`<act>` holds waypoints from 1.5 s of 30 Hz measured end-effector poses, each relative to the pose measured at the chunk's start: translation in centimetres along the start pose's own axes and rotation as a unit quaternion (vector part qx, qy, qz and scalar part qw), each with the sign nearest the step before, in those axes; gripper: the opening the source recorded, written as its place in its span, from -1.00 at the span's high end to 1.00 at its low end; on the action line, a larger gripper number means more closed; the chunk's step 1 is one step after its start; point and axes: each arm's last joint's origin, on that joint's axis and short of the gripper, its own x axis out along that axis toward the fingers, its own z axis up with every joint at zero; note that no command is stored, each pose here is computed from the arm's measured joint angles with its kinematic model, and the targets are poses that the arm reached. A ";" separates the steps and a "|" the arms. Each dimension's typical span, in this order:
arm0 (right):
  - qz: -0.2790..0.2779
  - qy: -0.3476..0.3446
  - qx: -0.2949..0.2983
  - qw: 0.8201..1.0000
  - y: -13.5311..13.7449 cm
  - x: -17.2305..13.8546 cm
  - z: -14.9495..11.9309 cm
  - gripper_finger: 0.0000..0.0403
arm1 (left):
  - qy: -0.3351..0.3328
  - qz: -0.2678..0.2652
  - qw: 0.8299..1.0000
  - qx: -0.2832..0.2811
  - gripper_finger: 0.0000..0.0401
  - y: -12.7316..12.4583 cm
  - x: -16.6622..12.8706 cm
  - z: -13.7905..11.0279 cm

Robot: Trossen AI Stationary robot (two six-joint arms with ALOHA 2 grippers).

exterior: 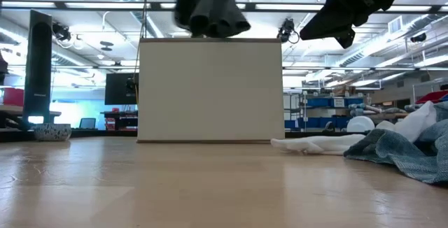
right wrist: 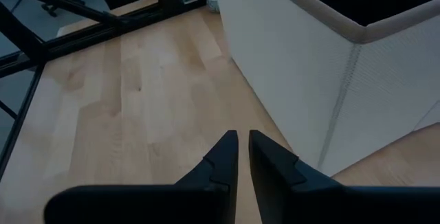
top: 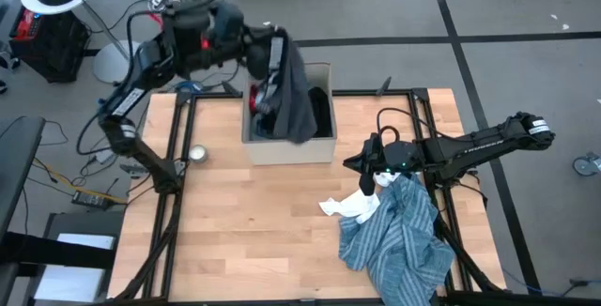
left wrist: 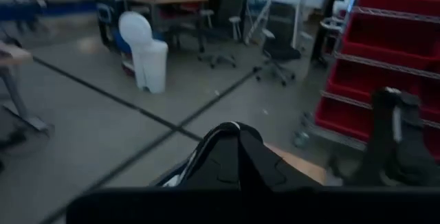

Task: Sort clothes
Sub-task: Put the gray underwear into the laundry organizer

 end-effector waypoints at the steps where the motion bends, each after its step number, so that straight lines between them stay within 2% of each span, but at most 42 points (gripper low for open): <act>1: 0.000 0.000 -0.001 1.000 0.0 0.0 0.0 0.81 | -0.006 0.004 1.000 0.004 1.00 0.2 0.3 0.3; 4: 0.000 0.000 -0.003 1.000 0.0 0.0 0.0 0.81 | 0.002 0.016 1.000 0.005 1.00 0.8 1.1 0.4; 7: 0.000 0.001 -0.006 1.000 0.0 0.0 0.0 0.81 | 0.057 0.015 0.998 0.013 1.00 0.8 2.5 -1.1; 10: 0.000 0.001 -0.010 1.000 0.0 0.0 0.0 0.81 | 0.151 0.019 0.988 0.027 1.00 0.7 4.7 -4.0; 14: 0.000 0.001 -0.009 1.000 0.0 0.0 0.0 0.81 | 0.266 0.001 0.963 0.035 1.00 0.6 8.2 -8.7; 18: 0.000 0.001 -0.009 1.000 0.0 0.0 0.0 0.81 | 0.331 -0.005 0.943 0.037 1.00 0.6 11.2 -13.7; 21: 0.000 0.001 -0.009 1.000 0.0 0.0 0.0 0.81 | 0.347 -0.002 0.937 0.036 1.00 1.0 13.2 -17.7; 24: 0.000 0.001 -0.009 1.000 0.0 0.0 0.0 0.81 | 0.331 -0.023 0.943 0.026 1.00 1.3 14.8 -21.2; 29: 0.000 0.001 -0.009 1.000 0.0 0.0 0.0 0.81 | 0.323 -0.027 0.946 0.000 0.90 2.2 15.9 -25.7; 34: -0.001 0.002 -0.011 1.000 0.0 0.0 0.0 0.81 | 0.367 0.009 0.929 -0.045 0.65 4.0 16.3 -29.4; 39: -0.001 0.002 -0.012 1.000 0.0 0.0 0.0 0.81 | 0.391 0.004 0.915 -0.096 0.41 5.0 16.9 -31.0; 45: -0.001 0.003 -0.013 1.000 0.0 0.0 -0.1 0.81 | 0.386 -0.005 0.917 -0.100 0.35 4.9 17.0 -30.3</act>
